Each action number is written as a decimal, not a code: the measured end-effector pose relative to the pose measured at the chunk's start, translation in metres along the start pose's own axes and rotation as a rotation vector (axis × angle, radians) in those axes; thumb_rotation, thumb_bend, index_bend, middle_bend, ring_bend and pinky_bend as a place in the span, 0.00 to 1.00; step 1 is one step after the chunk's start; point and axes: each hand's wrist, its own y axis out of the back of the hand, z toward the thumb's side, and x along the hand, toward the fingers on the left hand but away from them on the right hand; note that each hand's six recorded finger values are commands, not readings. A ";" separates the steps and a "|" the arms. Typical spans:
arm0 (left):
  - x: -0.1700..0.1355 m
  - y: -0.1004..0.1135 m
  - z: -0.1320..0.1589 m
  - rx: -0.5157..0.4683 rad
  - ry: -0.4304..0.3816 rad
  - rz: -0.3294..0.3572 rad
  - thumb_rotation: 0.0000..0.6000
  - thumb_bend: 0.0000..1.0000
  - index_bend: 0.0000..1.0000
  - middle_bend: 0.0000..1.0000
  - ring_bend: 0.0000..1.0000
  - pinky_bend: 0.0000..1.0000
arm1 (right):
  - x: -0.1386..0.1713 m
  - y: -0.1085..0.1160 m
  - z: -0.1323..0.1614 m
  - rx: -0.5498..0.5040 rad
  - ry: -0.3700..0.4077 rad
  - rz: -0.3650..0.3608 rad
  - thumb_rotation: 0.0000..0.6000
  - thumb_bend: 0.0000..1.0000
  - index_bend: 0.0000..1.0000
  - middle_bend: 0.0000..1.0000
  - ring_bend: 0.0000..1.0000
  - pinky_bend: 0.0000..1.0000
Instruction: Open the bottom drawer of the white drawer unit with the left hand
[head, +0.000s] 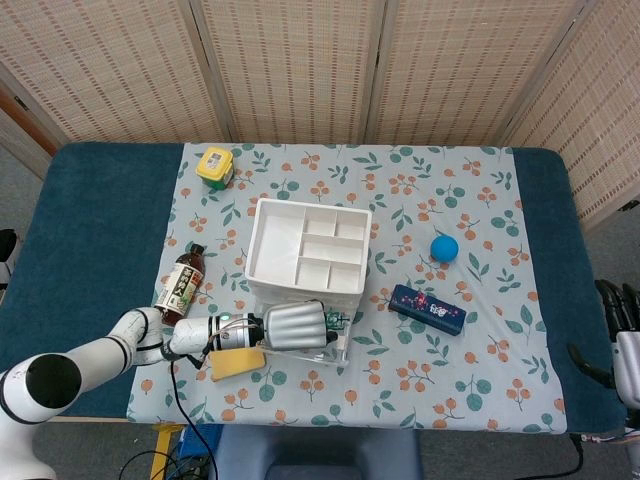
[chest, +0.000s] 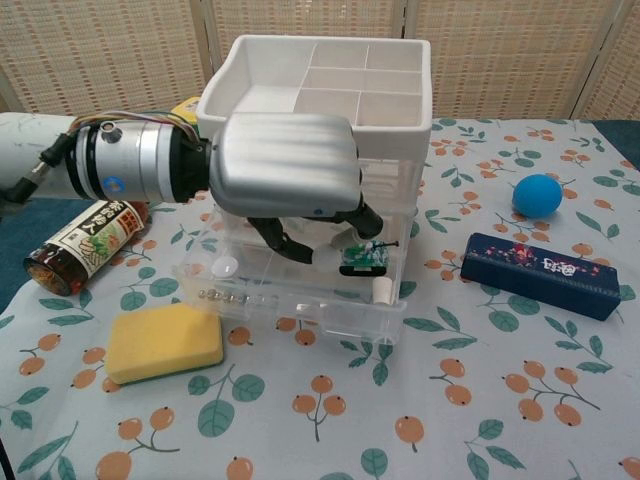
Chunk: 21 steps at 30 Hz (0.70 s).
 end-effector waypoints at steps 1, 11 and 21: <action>-0.004 0.001 -0.002 -0.005 0.013 0.004 1.00 0.21 0.60 0.94 0.98 1.00 | 0.000 0.000 0.000 0.000 0.002 -0.001 1.00 0.27 0.00 0.08 0.05 0.12; -0.056 0.007 -0.020 -0.066 0.175 0.023 1.00 0.21 0.60 0.94 0.98 1.00 | -0.002 0.005 0.006 -0.002 0.033 -0.014 1.00 0.27 0.00 0.08 0.05 0.12; -0.120 0.001 -0.020 -0.134 0.358 0.005 1.00 0.21 0.60 0.94 0.98 1.00 | -0.004 0.008 0.011 -0.004 0.061 -0.023 1.00 0.27 0.00 0.08 0.05 0.12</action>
